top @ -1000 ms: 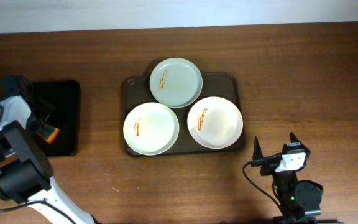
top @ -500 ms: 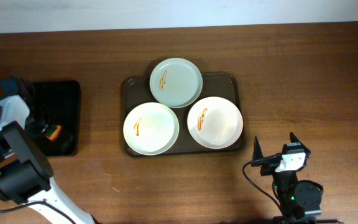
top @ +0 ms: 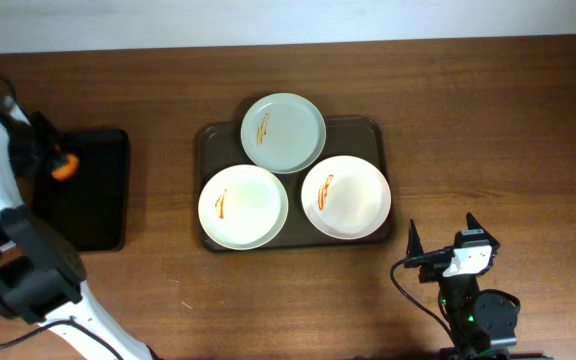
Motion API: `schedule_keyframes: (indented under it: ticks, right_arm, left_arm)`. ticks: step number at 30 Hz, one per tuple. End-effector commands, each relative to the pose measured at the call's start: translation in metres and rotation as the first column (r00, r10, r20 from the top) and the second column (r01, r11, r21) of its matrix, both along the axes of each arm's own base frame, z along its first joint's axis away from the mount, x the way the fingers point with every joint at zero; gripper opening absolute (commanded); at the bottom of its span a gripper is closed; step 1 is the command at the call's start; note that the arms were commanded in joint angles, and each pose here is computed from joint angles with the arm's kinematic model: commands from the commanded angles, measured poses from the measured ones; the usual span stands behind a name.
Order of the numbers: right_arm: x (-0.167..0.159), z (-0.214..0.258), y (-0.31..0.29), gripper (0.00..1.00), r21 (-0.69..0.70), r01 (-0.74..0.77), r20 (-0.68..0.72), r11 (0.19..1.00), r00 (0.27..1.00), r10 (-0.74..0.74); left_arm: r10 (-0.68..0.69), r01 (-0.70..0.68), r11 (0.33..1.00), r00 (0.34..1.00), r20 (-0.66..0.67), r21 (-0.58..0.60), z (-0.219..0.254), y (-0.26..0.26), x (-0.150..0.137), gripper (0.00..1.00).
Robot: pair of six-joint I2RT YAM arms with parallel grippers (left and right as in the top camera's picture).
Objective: Clean dirty plates on tray and stack at the side
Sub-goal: 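Reach the left gripper to the black tray and grasp the sponge, then carry the sponge with the left gripper over the front-left plate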
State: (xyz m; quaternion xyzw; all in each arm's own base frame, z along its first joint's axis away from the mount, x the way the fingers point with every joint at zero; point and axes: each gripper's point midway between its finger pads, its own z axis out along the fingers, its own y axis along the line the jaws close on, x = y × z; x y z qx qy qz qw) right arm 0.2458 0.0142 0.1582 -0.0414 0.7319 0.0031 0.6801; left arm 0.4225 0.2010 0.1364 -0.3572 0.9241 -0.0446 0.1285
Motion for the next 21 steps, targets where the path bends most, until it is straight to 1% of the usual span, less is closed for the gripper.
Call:
schedule_keyframes:
  ticks: [1,2,3,4,6,7,8,10,11,12,13,14,15,16,17,18,19,20,21]
  right_arm:
    - [0.0,-0.003,-0.003,0.98,-0.001,0.015,-0.005,1.0,1.0,-0.015]
    - [0.0,-0.003,-0.003,0.99,-0.001,0.015,-0.005,1.0,1.0,-0.015]
    - [0.0,-0.003,-0.003,0.98,-0.001,0.015,-0.005,1.0,1.0,-0.015]
    - [0.0,-0.003,-0.003,0.98,-0.001,0.015,-0.005,1.0,1.0,-0.015]
    - [0.0,-0.003,-0.003,0.98,-0.001,0.015,-0.005,1.0,1.0,-0.015]
    - [0.0,-0.003,-0.003,0.98,-0.001,0.015,-0.005,1.0,1.0,-0.015]
    - [0.0,-0.003,-0.003,0.98,-0.001,0.015,-0.005,1.0,1.0,-0.015]
    - [0.0,-0.003,-0.003,0.98,-0.001,0.015,-0.005,1.0,1.0,-0.015]
    - [0.0,-0.003,-0.003,0.98,-0.001,0.015,-0.005,1.0,1.0,-0.015]
    - [0.0,-0.003,-0.003,0.98,-0.001,0.015,-0.005,1.0,1.0,-0.015]
    - [0.0,-0.003,-0.003,0.98,-0.001,0.015,-0.005,1.0,1.0,-0.015]
    - [0.0,-0.003,-0.003,0.98,-0.001,0.015,-0.005,1.0,1.0,-0.015]
    - [0.0,-0.003,-0.003,0.98,-0.001,0.015,-0.005,1.0,1.0,-0.015]
    - [0.0,-0.003,-0.003,0.98,-0.001,0.015,-0.005,1.0,1.0,-0.015]
    - [0.0,-0.003,-0.003,0.98,-0.001,0.015,-0.005,1.0,1.0,-0.015]
    - [0.0,-0.003,-0.003,0.98,-0.001,0.015,-0.005,1.0,1.0,-0.015]
    - [0.0,-0.003,-0.003,0.98,-0.001,0.015,-0.005,1.0,1.0,-0.015]
    - [0.0,-0.003,-0.003,0.98,-0.001,0.015,-0.005,1.0,1.0,-0.015]
    - [0.0,-0.003,-0.003,0.98,-0.001,0.015,-0.005,1.0,1.0,-0.015]
  left_arm:
    - [-0.055,0.042,0.995,0.988,-0.146,-0.092,-0.082,-0.023,-0.031,0.0]
    - [-0.051,0.038,0.995,0.988,-0.147,-0.091,-0.071,-0.022,-0.033,0.0]
    - [-0.047,0.037,0.996,0.991,-0.128,-0.082,-0.049,-0.02,-0.032,0.0]
    - [-0.068,0.065,0.997,0.996,-0.061,-0.048,0.0,-0.02,-0.027,0.0]
    - [-0.149,0.146,0.989,0.986,0.073,0.037,0.068,-0.034,-0.022,0.0]
    - [-0.159,0.153,0.983,0.985,0.059,0.101,0.072,-0.034,-0.021,0.0]
    - [-0.141,0.14,0.981,0.99,-0.001,0.131,0.053,-0.032,-0.022,0.0]
    - [-0.116,0.124,0.989,0.989,-0.095,0.077,-0.013,-0.043,-0.026,0.0]
    - [-0.112,0.118,0.993,0.981,-0.156,0.027,-0.05,-0.054,-0.036,0.0]
    - [-0.121,0.127,0.992,0.98,-0.16,0.027,-0.046,-0.054,-0.038,0.0]
    - [-0.13,0.137,0.99,0.98,-0.15,0.038,-0.029,-0.052,-0.039,0.0]
    - [-0.147,0.155,0.986,0.983,-0.114,0.062,0.003,-0.052,-0.037,0.0]
    - [-0.208,0.209,0.975,0.978,-0.021,0.074,0.05,-0.066,-0.031,0.0]
    - [-0.299,0.295,0.954,0.95,0.091,0.049,0.081,-0.092,-0.024,0.0]
    - [-0.434,0.44,0.898,0.875,0.217,0.02,0.108,-0.137,-0.018,0.0]
    - [-0.479,0.491,0.871,0.85,0.222,0.001,0.109,-0.159,-0.019,0.0]
    - [-0.537,0.551,0.834,0.824,0.181,-0.034,0.097,-0.189,-0.025,0.0]
    - [-0.606,0.619,0.783,0.782,0.145,-0.067,0.08,-0.225,-0.032,0.0]
    - [-0.682,0.692,0.717,0.722,0.12,-0.089,0.052,-0.264,-0.038,0.0]
